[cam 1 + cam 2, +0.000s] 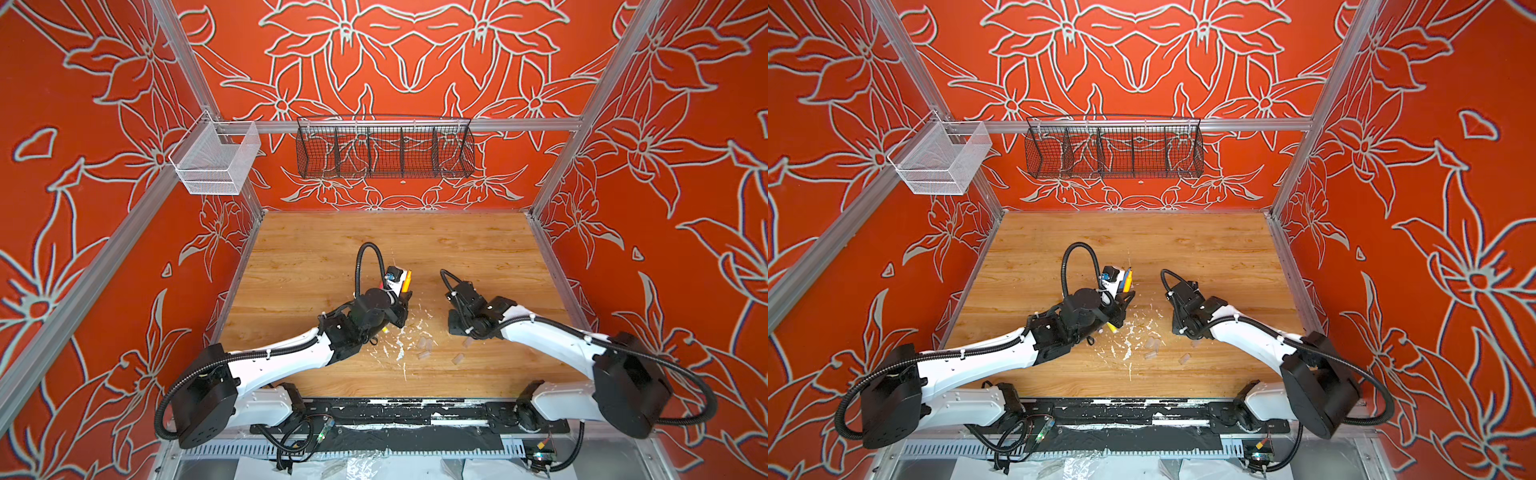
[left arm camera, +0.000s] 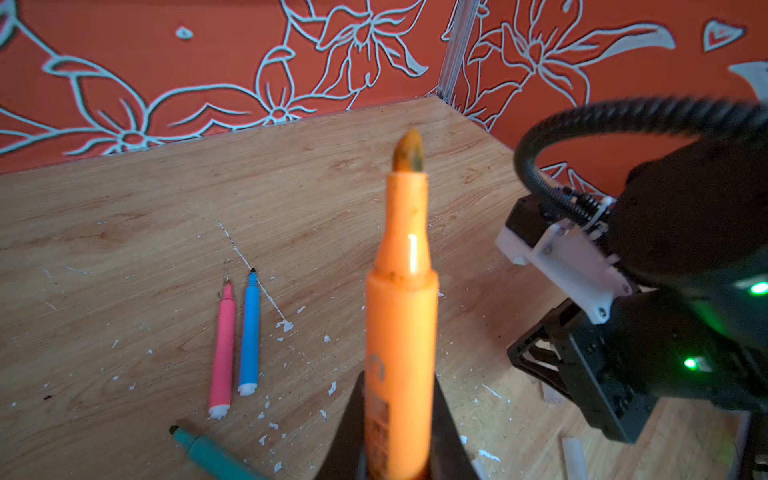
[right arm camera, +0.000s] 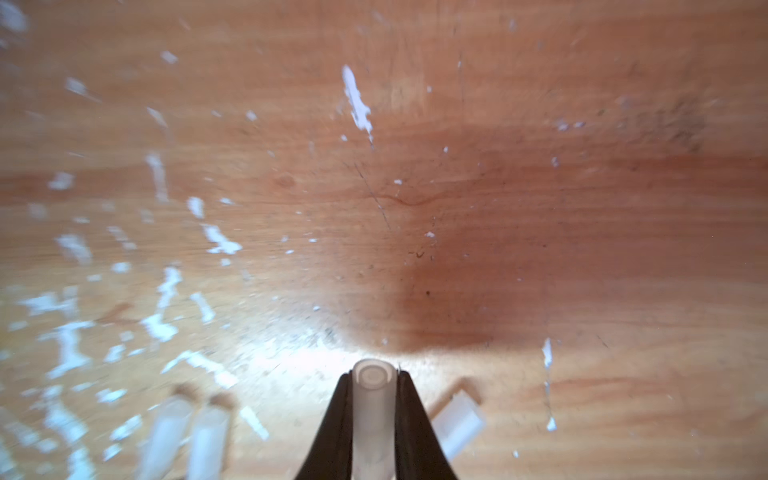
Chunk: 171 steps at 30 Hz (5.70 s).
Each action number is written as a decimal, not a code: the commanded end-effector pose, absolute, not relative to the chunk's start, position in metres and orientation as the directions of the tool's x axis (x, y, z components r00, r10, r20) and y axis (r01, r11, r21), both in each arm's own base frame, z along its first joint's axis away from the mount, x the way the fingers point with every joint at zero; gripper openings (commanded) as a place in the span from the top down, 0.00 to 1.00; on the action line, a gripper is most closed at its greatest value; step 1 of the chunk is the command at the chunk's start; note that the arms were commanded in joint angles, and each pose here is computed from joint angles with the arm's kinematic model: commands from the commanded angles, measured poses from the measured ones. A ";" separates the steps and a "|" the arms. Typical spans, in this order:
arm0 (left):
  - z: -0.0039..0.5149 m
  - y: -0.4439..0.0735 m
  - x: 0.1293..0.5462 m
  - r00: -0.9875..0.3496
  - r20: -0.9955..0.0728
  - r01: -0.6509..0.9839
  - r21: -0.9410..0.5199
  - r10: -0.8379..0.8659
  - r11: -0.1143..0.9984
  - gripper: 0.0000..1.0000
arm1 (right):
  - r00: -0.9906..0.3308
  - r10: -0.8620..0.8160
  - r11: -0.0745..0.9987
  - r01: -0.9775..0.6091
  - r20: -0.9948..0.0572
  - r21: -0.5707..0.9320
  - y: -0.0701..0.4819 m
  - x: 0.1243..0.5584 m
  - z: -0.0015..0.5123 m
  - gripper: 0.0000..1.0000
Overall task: Insert the pens into the pen caps
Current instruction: 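Lift the white cap with the right gripper toward the held orange marker, then lower the white cap onto the orange marker tip held by the left gripper, then press the cap down onto the marker, then open the right gripper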
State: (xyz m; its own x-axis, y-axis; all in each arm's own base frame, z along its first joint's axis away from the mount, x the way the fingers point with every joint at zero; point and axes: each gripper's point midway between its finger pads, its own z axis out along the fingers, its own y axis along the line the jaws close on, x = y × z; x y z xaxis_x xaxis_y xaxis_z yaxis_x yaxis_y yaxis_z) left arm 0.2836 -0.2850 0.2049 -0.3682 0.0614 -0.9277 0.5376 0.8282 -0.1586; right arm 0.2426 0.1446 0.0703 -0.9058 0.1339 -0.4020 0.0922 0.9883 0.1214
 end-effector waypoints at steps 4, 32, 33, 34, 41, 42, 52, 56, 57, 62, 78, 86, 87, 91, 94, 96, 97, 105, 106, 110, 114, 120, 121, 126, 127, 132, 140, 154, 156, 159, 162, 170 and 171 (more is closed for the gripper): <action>0.211 -0.287 0.276 -0.344 -0.937 0.580 -0.162 0.059 0.798 1.00 | -0.791 0.231 0.965 0.113 -0.566 0.236 0.146 0.265 0.159 0.96; 0.214 -0.306 0.260 -0.343 -0.938 0.683 -0.206 0.059 0.701 1.00 | -0.508 0.590 0.592 -0.257 -0.628 0.764 0.200 0.268 0.303 1.00; 0.215 -0.306 0.260 -0.341 -0.938 0.684 -0.206 0.056 0.700 1.00 | -0.510 0.589 0.586 -0.264 -0.627 0.766 0.202 0.267 0.303 1.00; 0.214 -0.306 0.259 -0.341 -0.938 0.685 -0.207 0.057 0.698 1.00 | -0.514 0.588 0.581 -0.270 -0.625 0.768 0.205 0.267 0.302 1.00; 0.215 -0.307 0.257 -0.337 -0.940 0.696 -0.209 0.055 0.688 1.00 | -0.520 0.585 0.573 -0.278 -0.622 0.771 0.216 0.268 0.301 1.00; 0.216 -0.308 0.257 -0.336 -0.940 0.697 -0.209 0.055 0.686 1.00 | -0.524 0.586 0.569 -0.278 -0.618 0.774 0.217 0.268 0.300 1.00; 0.217 -0.311 0.254 -0.339 -0.939 0.713 -0.218 0.056 0.666 1.00 | -0.515 0.571 0.538 -0.353 -0.639 0.766 0.243 0.271 0.314 1.00; 0.218 -0.311 0.254 -0.340 -0.939 0.713 -0.220 0.054 0.666 1.00 | -0.501 0.565 0.532 -0.386 -0.656 0.753 0.248 0.267 0.324 1.00; 0.217 -0.311 0.254 -0.340 -0.939 0.714 -0.220 0.055 0.664 1.00 | -0.499 0.562 0.533 -0.392 -0.660 0.750 0.249 0.266 0.326 1.00; 0.217 -0.312 0.253 -0.341 -0.939 0.717 -0.220 0.057 0.661 1.00 | -0.509 0.537 0.540 -0.405 -0.673 0.738 0.259 0.264 0.324 1.00; 0.220 -0.312 0.252 -0.338 -0.940 0.721 -0.223 0.052 0.656 1.00 | -0.433 0.538 0.600 -0.407 -0.723 0.689 0.251 0.271 0.335 1.00; 0.221 -0.311 0.252 -0.336 -0.940 0.721 -0.221 0.052 0.656 1.00 | -0.451 0.528 0.597 -0.406 -0.720 0.692 0.260 0.275 0.327 1.00; 0.220 -0.311 0.252 -0.337 -0.940 0.721 -0.221 0.053 0.657 1.00 | -0.456 0.525 0.596 -0.406 -0.719 0.693 0.262 0.274 0.325 1.00; 0.221 -0.310 0.252 -0.335 -0.941 0.718 -0.220 0.051 0.660 1.00 | -0.465 0.517 0.601 -0.401 -0.719 0.691 0.263 0.272 0.316 1.00; 0.221 -0.310 0.252 -0.335 -0.941 0.717 -0.221 0.048 0.661 1.00 | -0.470 0.508 0.610 -0.395 -0.722 0.687 0.262 0.270 0.309 1.00; 0.221 -0.310 0.253 -0.335 -0.941 0.715 -0.219 0.049 0.664 1.00 | -0.474 0.504 0.610 -0.397 -0.722 0.686 0.263 0.267 0.306 1.00; 0.220 -0.310 0.253 -0.336 -0.940 0.714 -0.220 0.050 0.665 1.00 | -0.477 0.501 0.609 -0.398 -0.722 0.686 0.263 0.266 0.305 1.00; 0.222 -0.309 0.253 -0.333 -0.942 0.711 -0.217 0.048 0.668 1.00 | -0.460 0.491 0.652 -0.371 -0.740 0.662 0.258 0.265 0.300 1.00; 0.221 -0.308 0.253 -0.332 -0.942 0.709 -0.216 0.048 0.671 1.00 | -0.461 0.488 0.648 -0.377 -0.741 0.661 0.260 0.263 0.301 1.00; 0.222 -0.306 0.255 -0.334 -0.942 0.700 -0.216 0.045 0.680 1.00 | -0.461 0.457 0.686 -0.362 -0.761 0.631 0.266 0.254 0.296 1.00; 0.222 -0.305 0.256 -0.333 -0.942 0.692 -0.216 0.040 0.689 1.00 | -0.466 0.433 0.736 -0.311 -0.772 0.601 0.266 0.246 0.282 1.00; 0.222 -0.304 0.256 -0.333 -0.942 0.692 -0.216 0.040 0.689 1.00 | -0.489 0.402 0.738 -0.327 -0.774 0.590 0.279 0.236 0.279 0.93; 0.222 -0.304 0.256 -0.334 -0.942 0.692 -0.216 0.041 0.689 1.00 | -0.489 0.401 0.732 -0.337 -0.775 0.592 0.281 0.235 0.282 0.87; 0.223 -0.304 0.255 -0.333 -0.942 0.694 -0.217 0.039 0.686 1.00 | -0.486 0.402 0.704 -0.378 -0.776 0.602 0.285 0.227 0.297 0.73; 0.223 -0.304 0.255 -0.332 -0.942 0.695 -0.217 0.038 0.686 1.00 | -0.488 0.403 0.700 -0.381 -0.775 0.604 0.285 0.226 0.299 0.69; 0.225 -0.304 0.254 -0.330 -0.943 0.697 -0.217 0.037 0.684 1.00 | -0.480 0.410 0.686 -0.398 -0.776 0.609 0.278 0.221 0.311 0.49; 0.228 -0.305 0.249 -0.319 -0.947 0.718 -0.219 0.033 0.661 1.00 | -0.407 0.468 0.742 -0.301 -0.785 0.599 0.235 0.224 0.325 0.57; 0.234 -0.311 0.237 -0.287 -0.957 0.776 -0.212 0.032 0.594 1.00 | -0.489 0.428 0.734 -0.302 -0.760 0.608 0.259 0.248 0.334 0.56; 0.233 -0.312 0.236 -0.288 -0.957 0.779 -0.213 0.034 0.590 1.00 | -0.501 0.424 0.738 -0.292 -0.755 0.608 0.262 0.252 0.330 0.55; 0.235 -0.311 0.236 -0.287 -0.958 0.779 -0.214 0.031 0.590 1.00 | -0.517 0.420 0.744 -0.273 -0.745 0.609 0.264 0.257 0.323 0.55; 0.235 -0.311 0.235 -0.286 -0.958 0.780 -0.214 0.030 0.588 1.00 | -0.531 0.410 0.746 -0.272 -0.741 0.608 0.268 0.260 0.318 0.59; 0.233 -0.312 0.236 -0.289 -0.957 0.781 -0.213 0.038 0.587 1.00 | -0.572 0.365 0.766 -0.264 -0.734 0.587 0.277 0.261 0.305 0.83; 0.233 -0.312 0.236 -0.288 -0.957 0.780 -0.212 0.036 0.589 1.00 | -0.578 0.361 0.767 -0.262 -0.732 0.585 0.277 0.261 0.303 0.87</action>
